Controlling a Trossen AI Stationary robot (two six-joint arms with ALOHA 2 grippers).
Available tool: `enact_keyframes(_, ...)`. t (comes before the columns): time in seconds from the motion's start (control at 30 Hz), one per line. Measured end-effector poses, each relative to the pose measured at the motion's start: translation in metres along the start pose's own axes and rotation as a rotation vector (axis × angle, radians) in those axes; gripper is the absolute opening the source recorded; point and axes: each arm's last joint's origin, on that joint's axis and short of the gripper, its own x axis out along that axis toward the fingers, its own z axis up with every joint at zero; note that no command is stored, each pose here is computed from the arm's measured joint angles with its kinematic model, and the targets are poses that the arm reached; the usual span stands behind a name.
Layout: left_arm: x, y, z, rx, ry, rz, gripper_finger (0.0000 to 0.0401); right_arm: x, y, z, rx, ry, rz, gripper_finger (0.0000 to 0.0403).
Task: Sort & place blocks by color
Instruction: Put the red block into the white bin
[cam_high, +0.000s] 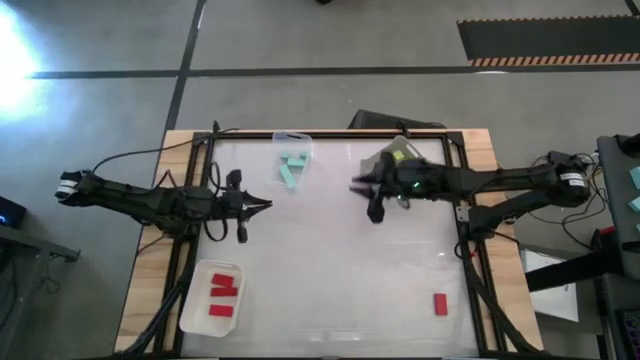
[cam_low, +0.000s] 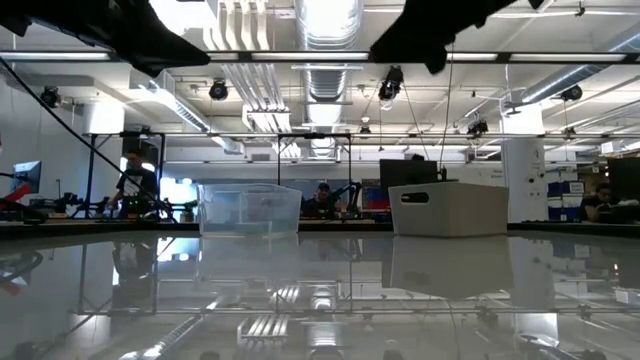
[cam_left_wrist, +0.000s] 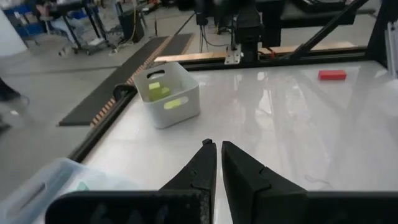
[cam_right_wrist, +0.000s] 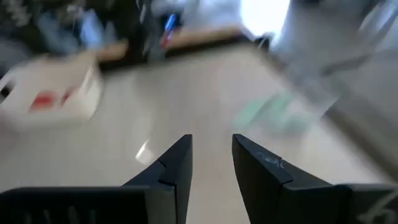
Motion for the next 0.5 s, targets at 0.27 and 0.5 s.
enact_keyframes(0.27, 0.007, -0.003, 0.003, 0.010, -0.031, 0.002, 0.0010, -0.007, 0.005, -0.005, -0.076, 0.011, 0.014, 0.0051)
enact_keyframes(0.5, 0.011, -0.004, 0.001, 0.029, -0.013, 0.004, 0.0010, -0.023, 0.023, -0.028, 0.177, 0.280, 0.055, 0.0010)
